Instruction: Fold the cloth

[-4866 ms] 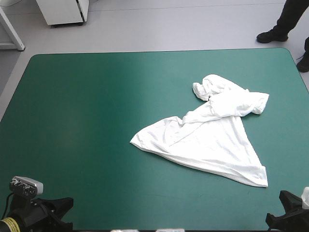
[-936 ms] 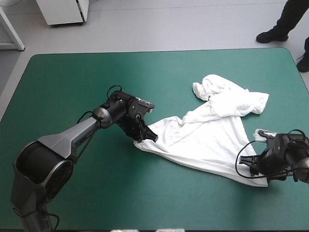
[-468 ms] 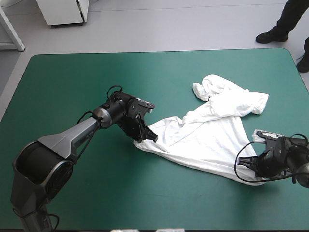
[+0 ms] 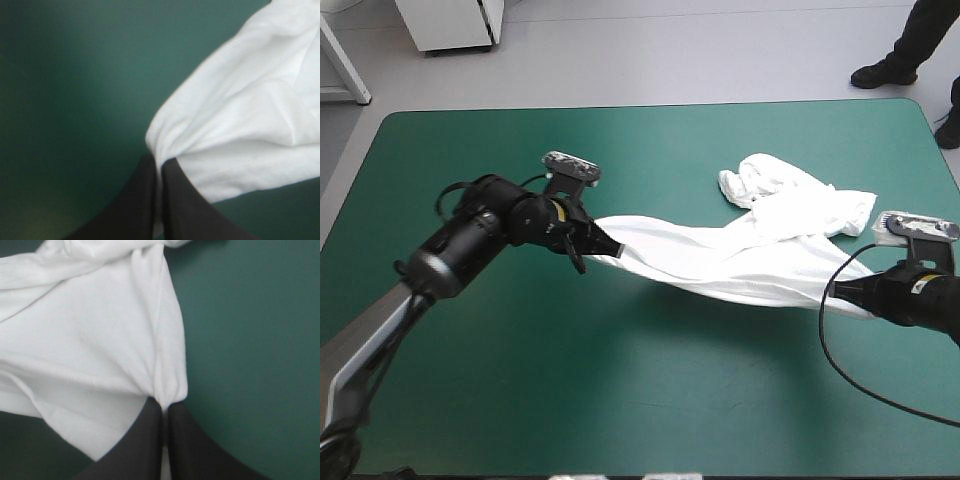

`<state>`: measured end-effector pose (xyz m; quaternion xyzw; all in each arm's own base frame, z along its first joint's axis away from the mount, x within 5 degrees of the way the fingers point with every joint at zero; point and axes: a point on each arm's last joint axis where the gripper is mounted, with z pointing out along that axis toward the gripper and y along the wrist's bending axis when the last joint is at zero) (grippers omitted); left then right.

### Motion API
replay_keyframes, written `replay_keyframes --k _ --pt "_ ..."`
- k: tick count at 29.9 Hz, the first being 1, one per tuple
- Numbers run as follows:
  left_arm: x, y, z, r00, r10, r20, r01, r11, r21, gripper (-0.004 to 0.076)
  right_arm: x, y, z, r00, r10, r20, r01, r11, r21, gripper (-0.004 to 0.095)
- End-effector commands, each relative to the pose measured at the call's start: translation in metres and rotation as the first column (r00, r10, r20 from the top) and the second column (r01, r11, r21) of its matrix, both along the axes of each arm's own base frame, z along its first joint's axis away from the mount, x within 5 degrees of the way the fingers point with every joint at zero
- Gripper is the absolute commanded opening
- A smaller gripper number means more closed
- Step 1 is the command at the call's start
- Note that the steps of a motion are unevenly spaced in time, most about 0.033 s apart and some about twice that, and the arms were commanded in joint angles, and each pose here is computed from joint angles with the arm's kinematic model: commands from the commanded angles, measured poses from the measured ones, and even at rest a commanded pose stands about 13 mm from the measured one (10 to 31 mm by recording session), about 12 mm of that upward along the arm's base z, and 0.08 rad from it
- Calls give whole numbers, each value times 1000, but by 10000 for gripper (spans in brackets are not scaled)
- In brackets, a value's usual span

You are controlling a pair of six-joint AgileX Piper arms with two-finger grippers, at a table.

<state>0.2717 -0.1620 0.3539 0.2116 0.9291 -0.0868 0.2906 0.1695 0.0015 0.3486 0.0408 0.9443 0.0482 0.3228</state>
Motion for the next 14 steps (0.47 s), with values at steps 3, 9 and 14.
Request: replay_keyframes --k 3,9,14 --pt "-55 36 88 947 64 316 -5 983 -183 -10 -24 7 70 959 72 273 -59 997 -56 -17" --pt "-111 70 142 828 140 543 67 937 -344 -10 -48 6 130 876 79 476 -45 996 -82 -17" --pt "-138 85 175 675 218 705 176 880 -441 -10 -69 6 176 761 106 640 -42 992 -116 -17"
